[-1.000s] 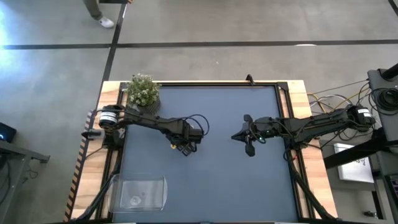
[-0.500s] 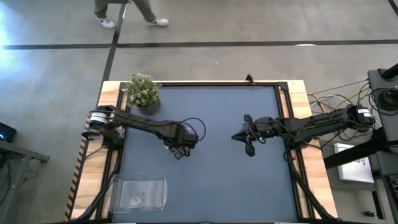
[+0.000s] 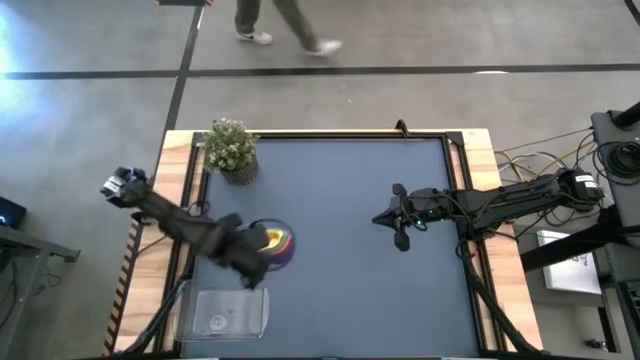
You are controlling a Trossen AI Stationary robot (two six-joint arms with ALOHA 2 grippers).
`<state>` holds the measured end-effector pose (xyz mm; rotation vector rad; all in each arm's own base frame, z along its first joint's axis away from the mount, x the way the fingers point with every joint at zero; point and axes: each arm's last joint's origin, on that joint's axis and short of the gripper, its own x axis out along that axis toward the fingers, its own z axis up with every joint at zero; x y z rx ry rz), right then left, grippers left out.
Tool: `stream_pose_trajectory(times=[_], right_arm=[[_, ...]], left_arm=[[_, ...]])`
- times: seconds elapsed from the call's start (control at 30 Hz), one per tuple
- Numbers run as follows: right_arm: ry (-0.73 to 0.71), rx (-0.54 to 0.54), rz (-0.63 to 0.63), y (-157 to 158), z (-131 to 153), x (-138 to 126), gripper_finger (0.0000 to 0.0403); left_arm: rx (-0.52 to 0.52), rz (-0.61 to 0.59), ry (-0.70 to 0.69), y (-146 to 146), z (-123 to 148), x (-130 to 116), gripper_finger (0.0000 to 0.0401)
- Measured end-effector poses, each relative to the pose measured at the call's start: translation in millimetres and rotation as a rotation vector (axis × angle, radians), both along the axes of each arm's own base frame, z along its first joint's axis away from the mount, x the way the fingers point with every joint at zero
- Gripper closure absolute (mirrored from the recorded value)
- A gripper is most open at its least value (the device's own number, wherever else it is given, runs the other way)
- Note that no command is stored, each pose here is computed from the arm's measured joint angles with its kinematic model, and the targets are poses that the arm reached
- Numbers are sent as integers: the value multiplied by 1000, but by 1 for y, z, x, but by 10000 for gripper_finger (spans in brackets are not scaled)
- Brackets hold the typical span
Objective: Nest measuring cups in basket
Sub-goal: Put the stacked measuring cups into the transparent bin
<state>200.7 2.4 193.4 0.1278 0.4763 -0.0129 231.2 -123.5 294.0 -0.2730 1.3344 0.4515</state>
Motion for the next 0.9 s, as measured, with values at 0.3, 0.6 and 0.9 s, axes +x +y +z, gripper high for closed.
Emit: stream_pose_trajectory(times=[0.3, 0.6, 0.9], right_arm=[[0, -8, -16, -1, 0, 0, 394], [-1, -25, -84, -3, 0, 0, 394], [-22, -9, -95, -3, 2, 1, 394]], left_arm=[[43, 1, 49, -56, 0, -55, 375], [120, -26, 112, -96, -8, -71, 375], [213, -106, 226, -135, -48, -60, 375]])
